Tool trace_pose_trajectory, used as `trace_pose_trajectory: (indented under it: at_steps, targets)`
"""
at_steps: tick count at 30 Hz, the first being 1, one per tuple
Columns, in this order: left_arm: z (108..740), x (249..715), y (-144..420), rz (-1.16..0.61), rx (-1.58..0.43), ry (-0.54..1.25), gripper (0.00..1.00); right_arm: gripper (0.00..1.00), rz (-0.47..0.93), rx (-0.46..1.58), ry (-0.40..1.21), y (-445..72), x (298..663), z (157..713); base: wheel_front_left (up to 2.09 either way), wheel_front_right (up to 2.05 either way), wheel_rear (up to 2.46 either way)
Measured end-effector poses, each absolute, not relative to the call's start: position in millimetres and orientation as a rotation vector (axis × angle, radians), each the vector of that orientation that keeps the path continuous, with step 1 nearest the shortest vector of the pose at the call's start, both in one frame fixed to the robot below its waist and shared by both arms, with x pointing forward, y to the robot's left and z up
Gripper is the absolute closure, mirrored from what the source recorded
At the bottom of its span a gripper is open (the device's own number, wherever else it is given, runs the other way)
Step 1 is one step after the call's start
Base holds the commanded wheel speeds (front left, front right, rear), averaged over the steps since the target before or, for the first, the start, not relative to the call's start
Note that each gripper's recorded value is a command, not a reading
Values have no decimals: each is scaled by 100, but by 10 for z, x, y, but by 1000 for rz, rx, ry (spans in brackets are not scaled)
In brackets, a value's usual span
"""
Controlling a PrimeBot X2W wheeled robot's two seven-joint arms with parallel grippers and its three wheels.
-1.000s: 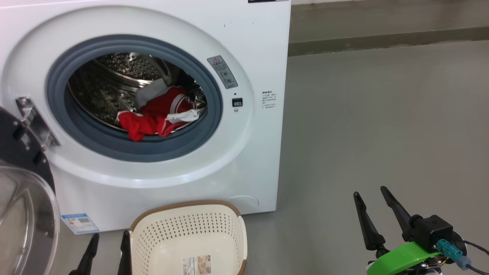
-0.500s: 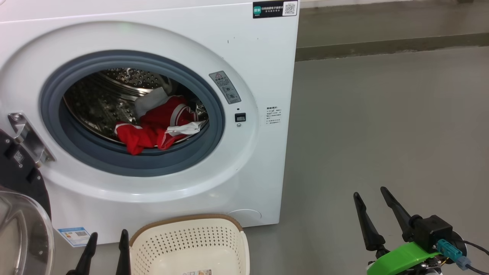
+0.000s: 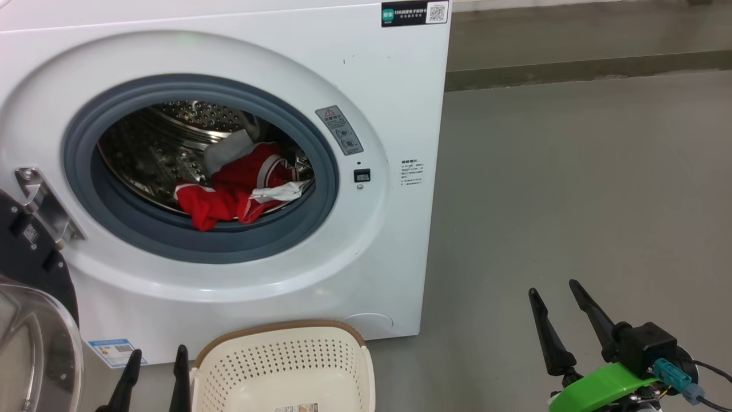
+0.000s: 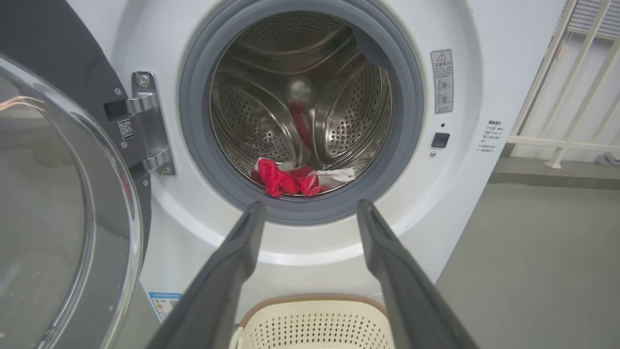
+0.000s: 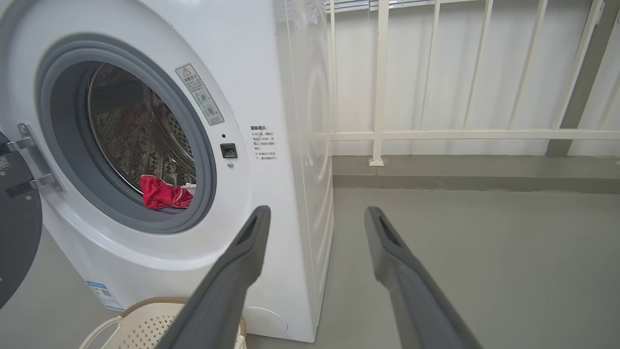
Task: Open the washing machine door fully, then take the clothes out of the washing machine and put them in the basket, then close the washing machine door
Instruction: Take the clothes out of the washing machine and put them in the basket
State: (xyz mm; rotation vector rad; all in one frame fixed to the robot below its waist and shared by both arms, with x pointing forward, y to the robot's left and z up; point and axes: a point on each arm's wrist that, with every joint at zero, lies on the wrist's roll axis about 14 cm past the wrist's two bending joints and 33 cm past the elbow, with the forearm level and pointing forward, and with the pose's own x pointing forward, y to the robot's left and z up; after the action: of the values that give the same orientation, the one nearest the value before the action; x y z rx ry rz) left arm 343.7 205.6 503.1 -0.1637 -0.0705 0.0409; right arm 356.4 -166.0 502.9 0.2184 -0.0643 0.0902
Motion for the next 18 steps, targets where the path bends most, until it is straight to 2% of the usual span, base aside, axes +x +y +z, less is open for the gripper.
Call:
trace_pose_trajectory:
  at_steps: [18]
  targets:
    - [4983, 3449, 2096, 54, -173, -59, 0, 0, 102, 218, -55, -1633, 3586, 5005, 0, 0, 0]
